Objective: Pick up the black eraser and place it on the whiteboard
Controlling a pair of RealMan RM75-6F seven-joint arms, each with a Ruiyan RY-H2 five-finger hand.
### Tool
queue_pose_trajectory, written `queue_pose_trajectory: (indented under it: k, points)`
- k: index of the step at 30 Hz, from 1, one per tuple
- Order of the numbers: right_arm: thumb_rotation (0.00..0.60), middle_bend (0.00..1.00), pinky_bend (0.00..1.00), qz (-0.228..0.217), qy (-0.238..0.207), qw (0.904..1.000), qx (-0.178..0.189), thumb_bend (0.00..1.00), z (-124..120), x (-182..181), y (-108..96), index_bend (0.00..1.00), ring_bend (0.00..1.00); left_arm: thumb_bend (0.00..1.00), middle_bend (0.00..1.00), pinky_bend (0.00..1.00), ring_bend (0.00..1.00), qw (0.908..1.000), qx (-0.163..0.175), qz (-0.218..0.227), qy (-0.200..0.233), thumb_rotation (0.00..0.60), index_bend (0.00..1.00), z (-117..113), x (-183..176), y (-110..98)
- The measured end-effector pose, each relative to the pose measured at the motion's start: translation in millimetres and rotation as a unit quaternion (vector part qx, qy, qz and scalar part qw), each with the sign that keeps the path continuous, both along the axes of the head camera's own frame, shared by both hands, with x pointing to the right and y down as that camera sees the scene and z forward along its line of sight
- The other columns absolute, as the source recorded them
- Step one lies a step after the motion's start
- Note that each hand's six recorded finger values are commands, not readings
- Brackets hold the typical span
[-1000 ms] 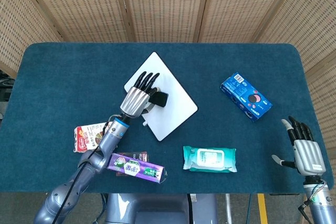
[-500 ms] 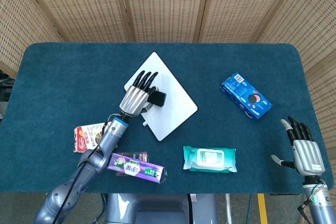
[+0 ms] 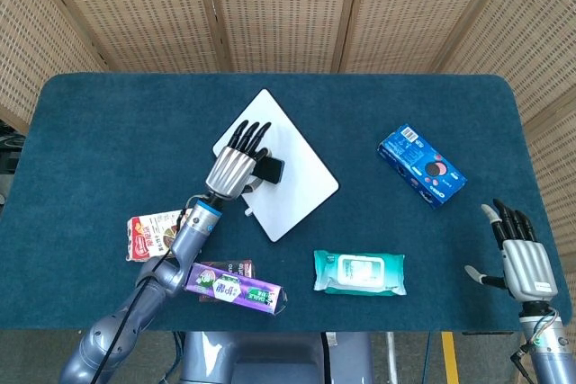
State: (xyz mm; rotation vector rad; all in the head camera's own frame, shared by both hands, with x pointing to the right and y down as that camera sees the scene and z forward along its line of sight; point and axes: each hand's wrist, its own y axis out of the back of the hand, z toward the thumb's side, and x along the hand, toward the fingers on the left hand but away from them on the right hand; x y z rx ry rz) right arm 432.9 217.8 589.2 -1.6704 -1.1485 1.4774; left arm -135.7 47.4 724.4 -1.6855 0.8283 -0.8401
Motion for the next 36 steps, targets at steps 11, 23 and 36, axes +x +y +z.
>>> queue_pose_trajectory:
  k: [11,23,36]
  points:
    - [0.600,0.00,0.00,-0.001,-0.001,1.0000,0.001,0.05,-0.4,-0.7,0.1,0.02,0.00,0.19,0.00,0.00,0.00,1.0000,0.000,-0.003,-0.004,0.600,0.10,0.7,-0.7,-0.5]
    - [0.600,0.00,0.00,-0.002,-0.001,1.0000,0.001,0.05,-0.9,-0.3,-0.3,0.02,0.00,0.07,0.00,0.00,0.00,0.9986,0.023,-0.015,0.046,0.600,0.00,-16.4,-13.5,5.1]
    - [0.600,0.00,0.00,-0.016,0.012,0.9998,0.001,0.05,-4.7,-4.7,1.8,0.02,0.00,0.03,0.00,0.00,0.00,0.9926,0.024,-0.050,0.109,0.600,0.00,-60.6,-77.1,38.5]
